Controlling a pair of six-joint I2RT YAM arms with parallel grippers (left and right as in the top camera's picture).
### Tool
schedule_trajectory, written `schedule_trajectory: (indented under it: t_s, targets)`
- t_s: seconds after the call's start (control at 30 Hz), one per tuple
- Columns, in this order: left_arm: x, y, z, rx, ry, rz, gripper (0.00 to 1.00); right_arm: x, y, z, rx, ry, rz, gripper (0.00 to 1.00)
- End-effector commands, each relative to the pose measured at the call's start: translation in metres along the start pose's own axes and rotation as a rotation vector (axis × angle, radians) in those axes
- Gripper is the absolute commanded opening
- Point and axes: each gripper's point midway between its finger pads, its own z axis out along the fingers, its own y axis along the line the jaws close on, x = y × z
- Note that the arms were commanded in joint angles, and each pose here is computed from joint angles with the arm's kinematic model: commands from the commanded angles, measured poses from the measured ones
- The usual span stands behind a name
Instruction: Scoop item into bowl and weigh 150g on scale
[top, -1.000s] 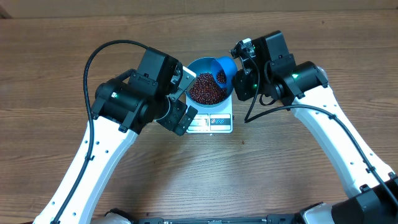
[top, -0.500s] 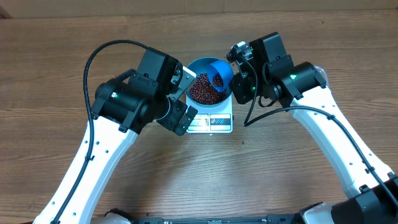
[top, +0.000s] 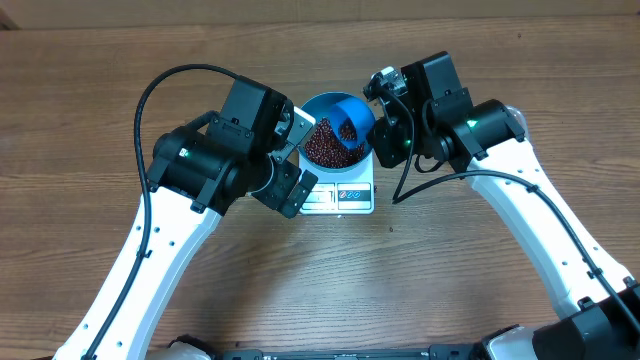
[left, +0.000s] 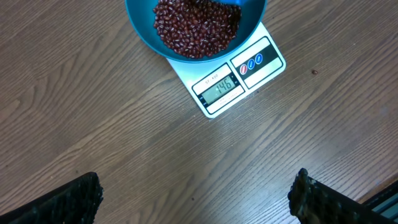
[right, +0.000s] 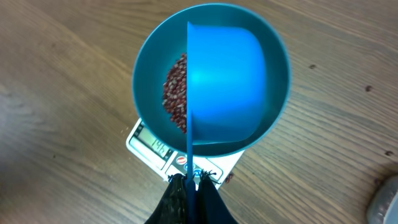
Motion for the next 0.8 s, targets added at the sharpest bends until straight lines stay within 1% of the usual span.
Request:
schedule_trajectory:
  t_s: [0.0,0.07,0.27,0.3,0.37,0.4,0.47,0.5,0.77]
  targets:
    - [0.0,-0.001,0.0,0.009,-0.002,0.012,1.0,-0.02,0.0,-0.015,0.041,-0.074,-0.018,0.04]
    - [0.0,-0.001,0.0,0.009,-0.002,0.012,1.0,-0.022,-0.007,-0.016,0.074,-0.083,0.034,0.04]
    - [0.0,-0.001,0.0,0.009,-0.002,0.012,1.0,-0.022,-0.006,-0.016,0.074,-0.083,0.034,0.04]
    - [0.0,-0.001,0.0,0.009,-0.002,0.012,1.0,-0.021,-0.005,-0.015,0.068,-0.08,0.024,0.04]
    - [0.0,-0.001,0.0,0.009,-0.002,0.012,0.99,-0.017,0.008,-0.014,0.014,-0.061,-0.102,0.04]
    - [0.0,-0.001,0.0,0.009,-0.002,0.012,1.0,-0.017,0.009,-0.014,0.022,-0.059,-0.114,0.04]
    - [0.0,-0.001,0.0,0.009,-0.002,0.012,1.0,-0.02,-0.002,-0.014,0.088,-0.069,-0.085,0.04]
    - [0.0,-0.001,0.0,0.009,-0.002,0.012,1.0,-0.024,-0.012,-0.016,0.145,-0.088,-0.013,0.04]
    - [0.0,-0.001,0.0,0.009,-0.002,0.012,1.0,-0.025,-0.012,-0.016,0.147,-0.09,-0.01,0.04]
